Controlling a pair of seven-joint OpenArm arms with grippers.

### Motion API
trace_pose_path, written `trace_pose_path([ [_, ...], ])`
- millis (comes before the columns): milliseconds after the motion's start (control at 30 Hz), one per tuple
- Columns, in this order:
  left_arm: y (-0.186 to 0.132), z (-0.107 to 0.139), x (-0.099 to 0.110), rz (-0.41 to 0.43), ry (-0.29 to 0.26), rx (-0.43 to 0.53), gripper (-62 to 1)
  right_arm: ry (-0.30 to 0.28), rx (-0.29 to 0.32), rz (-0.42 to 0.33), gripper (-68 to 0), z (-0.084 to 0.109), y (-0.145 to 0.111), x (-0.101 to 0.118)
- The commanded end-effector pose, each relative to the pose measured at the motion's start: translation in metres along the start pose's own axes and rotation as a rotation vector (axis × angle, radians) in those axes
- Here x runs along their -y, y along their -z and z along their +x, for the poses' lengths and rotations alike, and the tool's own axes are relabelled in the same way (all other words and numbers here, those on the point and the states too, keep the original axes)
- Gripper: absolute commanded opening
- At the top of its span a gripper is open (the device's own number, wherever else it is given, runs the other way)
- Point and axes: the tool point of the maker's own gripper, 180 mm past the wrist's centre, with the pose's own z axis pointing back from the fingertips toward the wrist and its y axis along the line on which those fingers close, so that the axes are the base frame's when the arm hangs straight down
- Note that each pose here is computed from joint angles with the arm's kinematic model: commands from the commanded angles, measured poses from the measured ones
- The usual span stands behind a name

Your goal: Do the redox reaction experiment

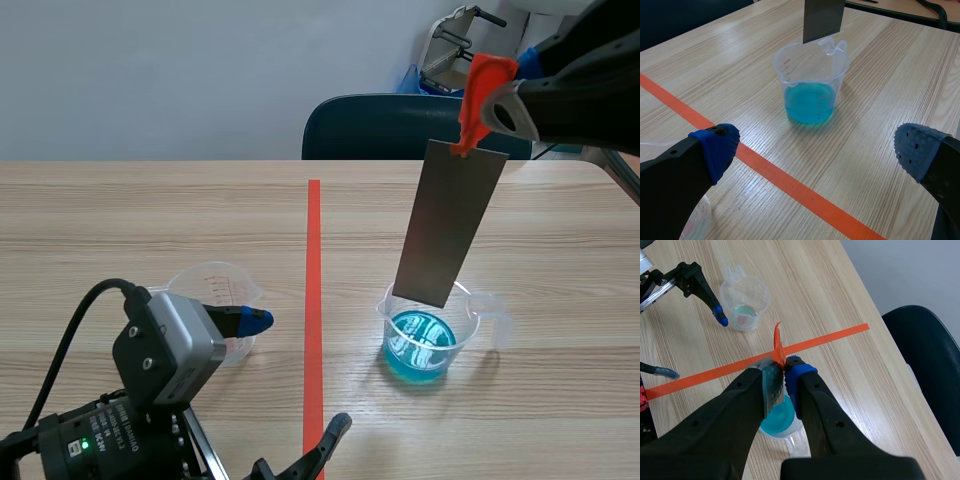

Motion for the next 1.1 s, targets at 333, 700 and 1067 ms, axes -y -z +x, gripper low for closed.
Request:
trace_pose_path([
  [333, 0.002, 0.008, 0.002, -0.001, -0.009, 0.034, 1.4, -0.027, 0.011, -0.013, -66.7, 0.006, -0.003, 0.004],
  [700, 0.021, 0.026, 0.001, 0.007, 0.007, 0.095, -55.5, -0.028, 0.005, -0.015, -66.7, 0.005, -0.003, 0.004],
  [1067, 0.070, 0.027, -0.013, 0.009, 0.036, 0.113, -58.2, -0.028, -0.002, -0.015, -66.7, 0.004, -0.003, 0.004],
])
